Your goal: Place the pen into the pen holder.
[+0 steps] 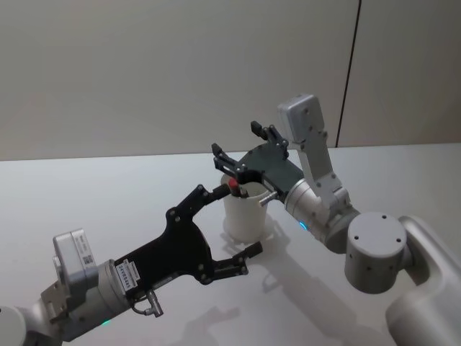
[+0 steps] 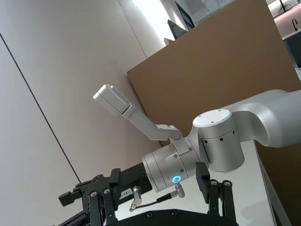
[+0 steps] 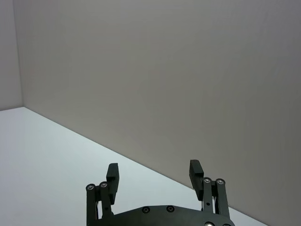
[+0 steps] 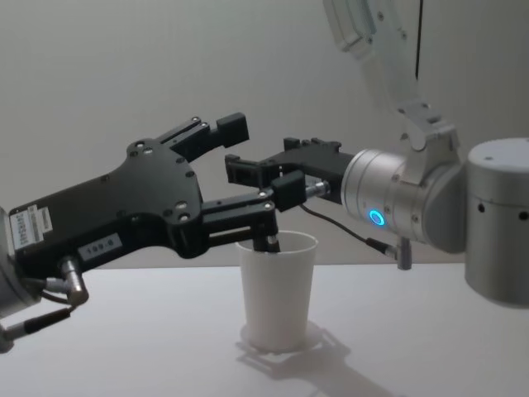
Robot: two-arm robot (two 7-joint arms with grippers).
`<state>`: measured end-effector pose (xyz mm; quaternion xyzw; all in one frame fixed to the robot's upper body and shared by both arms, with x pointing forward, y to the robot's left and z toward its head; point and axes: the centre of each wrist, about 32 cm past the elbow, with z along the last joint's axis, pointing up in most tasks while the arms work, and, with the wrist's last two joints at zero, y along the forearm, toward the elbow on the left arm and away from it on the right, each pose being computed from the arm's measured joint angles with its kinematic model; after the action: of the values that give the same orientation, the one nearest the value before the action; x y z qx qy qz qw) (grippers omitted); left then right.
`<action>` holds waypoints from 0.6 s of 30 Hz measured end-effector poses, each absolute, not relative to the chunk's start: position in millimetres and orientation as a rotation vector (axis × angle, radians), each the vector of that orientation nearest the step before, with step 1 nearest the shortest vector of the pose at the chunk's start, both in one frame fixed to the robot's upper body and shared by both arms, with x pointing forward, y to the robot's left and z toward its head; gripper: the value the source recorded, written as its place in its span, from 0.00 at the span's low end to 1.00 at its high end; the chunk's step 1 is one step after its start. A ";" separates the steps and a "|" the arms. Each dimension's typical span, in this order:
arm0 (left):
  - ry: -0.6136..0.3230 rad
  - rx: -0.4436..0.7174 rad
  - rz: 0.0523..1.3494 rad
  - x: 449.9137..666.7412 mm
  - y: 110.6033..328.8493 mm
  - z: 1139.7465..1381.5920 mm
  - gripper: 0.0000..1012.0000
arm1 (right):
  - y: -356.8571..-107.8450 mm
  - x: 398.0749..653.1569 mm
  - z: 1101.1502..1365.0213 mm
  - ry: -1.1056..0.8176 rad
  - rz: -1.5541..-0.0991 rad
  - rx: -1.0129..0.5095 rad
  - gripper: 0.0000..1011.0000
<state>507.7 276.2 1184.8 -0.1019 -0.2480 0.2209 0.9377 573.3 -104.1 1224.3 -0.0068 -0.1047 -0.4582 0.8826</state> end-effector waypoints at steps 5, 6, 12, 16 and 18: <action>-0.507 -0.208 0.451 507.7 276.2 1184.8 0.99 | -104.6 574.7 1224.5 -0.217 -0.955 -0.010 0.99; -0.507 -0.208 0.451 507.7 276.2 1184.8 0.99 | -104.7 574.8 1224.6 -0.218 -0.956 -0.009 0.99; -0.507 -0.208 0.451 507.7 276.2 1184.8 0.99 | -105.4 575.0 1225.6 -0.225 -0.958 -0.001 0.99; -0.507 -0.208 0.451 507.7 276.2 1184.8 0.99 | -106.4 573.4 1227.3 -0.236 -0.964 0.011 0.99; -0.507 -0.208 0.451 507.7 276.2 1184.8 0.99 | -107.0 572.0 1228.2 -0.245 -0.969 0.017 0.99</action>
<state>507.7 276.2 1184.8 -0.1019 -0.2480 0.2209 0.9377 572.0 -107.0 1228.2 0.0083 -0.1174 -0.4648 0.8776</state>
